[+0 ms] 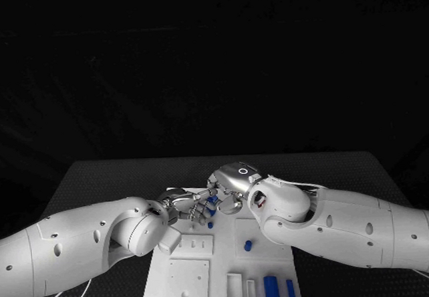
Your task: Assemble the parts on the task board
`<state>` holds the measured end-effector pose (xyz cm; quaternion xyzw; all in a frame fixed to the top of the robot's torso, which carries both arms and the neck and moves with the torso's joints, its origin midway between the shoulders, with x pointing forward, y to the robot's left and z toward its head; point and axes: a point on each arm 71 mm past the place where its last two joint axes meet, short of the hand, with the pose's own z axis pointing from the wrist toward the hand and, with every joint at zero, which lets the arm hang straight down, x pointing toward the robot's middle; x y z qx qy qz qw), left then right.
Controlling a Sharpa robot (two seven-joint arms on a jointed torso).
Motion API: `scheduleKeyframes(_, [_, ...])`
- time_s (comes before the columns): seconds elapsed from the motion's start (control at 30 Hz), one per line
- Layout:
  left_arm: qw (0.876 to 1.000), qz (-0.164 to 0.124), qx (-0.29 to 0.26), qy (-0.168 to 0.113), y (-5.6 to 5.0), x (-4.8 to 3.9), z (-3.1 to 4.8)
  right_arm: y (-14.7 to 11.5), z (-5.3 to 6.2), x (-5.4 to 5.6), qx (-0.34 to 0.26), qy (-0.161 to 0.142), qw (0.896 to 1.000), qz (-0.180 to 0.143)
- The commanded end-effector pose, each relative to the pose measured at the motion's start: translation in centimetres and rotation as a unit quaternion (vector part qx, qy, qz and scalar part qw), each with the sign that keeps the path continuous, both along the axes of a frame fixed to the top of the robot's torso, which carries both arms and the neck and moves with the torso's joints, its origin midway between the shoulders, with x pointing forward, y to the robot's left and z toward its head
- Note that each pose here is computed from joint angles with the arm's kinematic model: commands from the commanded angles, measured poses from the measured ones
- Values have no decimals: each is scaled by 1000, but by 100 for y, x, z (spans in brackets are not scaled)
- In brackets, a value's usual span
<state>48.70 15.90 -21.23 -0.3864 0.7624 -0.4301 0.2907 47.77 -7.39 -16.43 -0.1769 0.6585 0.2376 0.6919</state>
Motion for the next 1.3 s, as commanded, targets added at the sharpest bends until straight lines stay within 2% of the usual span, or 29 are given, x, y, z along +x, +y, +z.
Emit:
scheduleKeyframes(0.03, [1000,3,1,-2,-12,3,10,23,3,-14,-12,-3,1000,3])
scheduleKeyframes(1.3, [1000,2,10,-3,-29,12,8,73,-3,-37,-24,0,1000,11])
